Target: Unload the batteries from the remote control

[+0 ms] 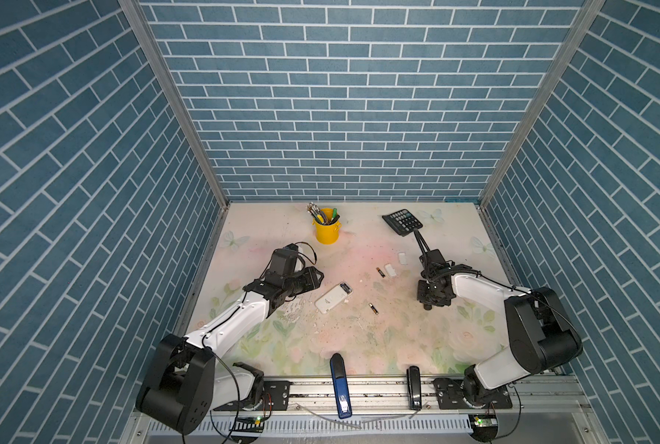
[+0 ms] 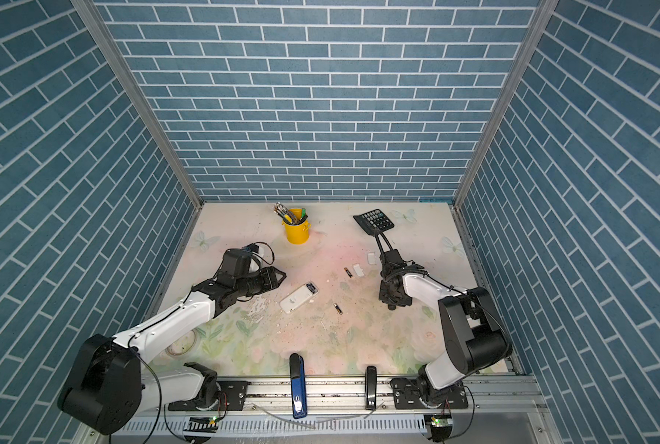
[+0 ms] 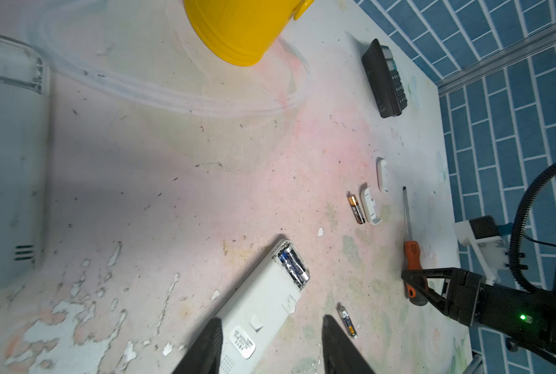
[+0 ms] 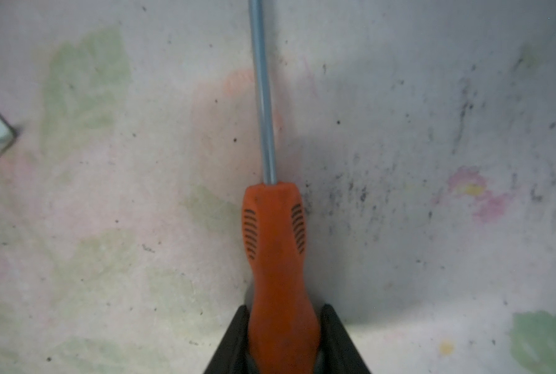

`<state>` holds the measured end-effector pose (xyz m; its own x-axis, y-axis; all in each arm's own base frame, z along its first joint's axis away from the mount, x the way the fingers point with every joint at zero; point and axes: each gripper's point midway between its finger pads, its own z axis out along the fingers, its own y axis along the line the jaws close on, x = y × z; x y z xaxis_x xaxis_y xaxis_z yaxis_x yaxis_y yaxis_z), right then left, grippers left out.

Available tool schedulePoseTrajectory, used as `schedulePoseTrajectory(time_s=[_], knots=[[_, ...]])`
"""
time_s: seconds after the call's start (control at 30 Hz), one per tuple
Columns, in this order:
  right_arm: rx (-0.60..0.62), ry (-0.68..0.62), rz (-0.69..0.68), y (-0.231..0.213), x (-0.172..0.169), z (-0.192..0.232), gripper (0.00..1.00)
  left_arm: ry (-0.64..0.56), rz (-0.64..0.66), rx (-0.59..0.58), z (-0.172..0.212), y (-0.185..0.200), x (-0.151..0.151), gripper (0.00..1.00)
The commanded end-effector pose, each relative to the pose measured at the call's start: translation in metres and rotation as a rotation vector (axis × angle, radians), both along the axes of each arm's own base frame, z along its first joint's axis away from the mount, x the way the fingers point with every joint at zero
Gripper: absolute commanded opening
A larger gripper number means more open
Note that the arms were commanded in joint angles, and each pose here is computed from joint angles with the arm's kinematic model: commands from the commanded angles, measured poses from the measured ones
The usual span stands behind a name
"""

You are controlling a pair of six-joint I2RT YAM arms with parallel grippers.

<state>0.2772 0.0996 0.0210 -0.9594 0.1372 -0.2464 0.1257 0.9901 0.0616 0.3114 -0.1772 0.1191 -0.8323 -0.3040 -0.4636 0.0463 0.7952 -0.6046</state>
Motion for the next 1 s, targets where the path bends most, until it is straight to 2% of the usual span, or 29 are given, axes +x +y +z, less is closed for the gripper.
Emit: schedulePoseTrajectory(time_s=[0.0,0.13,0.37,0.5,0.73,0.97], knots=[[0.028,-0.016,0.033,0.004,-0.006,0.014,0.0,-0.072,-0.046,-0.089,0.029,-0.024,0.017,0.51],[0.095,-0.075,0.164,0.029,-0.006,0.045,0.0,-0.102,-0.111,-0.163,0.043,-0.057,0.029,0.51],[0.306,-0.179,0.377,0.086,-0.008,0.101,0.0,-0.174,-0.267,-0.34,0.073,-0.135,0.039,0.52],[0.382,-0.221,0.456,0.109,-0.008,0.126,0.0,-0.199,-0.289,-0.403,0.08,-0.165,0.039,0.52],[0.423,-0.25,0.538,0.134,-0.006,0.145,0.0,-0.196,-0.316,-0.517,0.081,-0.202,0.038,0.51],[0.426,-0.262,0.559,0.143,-0.003,0.15,0.0,-0.181,-0.333,-0.545,0.078,-0.217,0.03,0.5]])
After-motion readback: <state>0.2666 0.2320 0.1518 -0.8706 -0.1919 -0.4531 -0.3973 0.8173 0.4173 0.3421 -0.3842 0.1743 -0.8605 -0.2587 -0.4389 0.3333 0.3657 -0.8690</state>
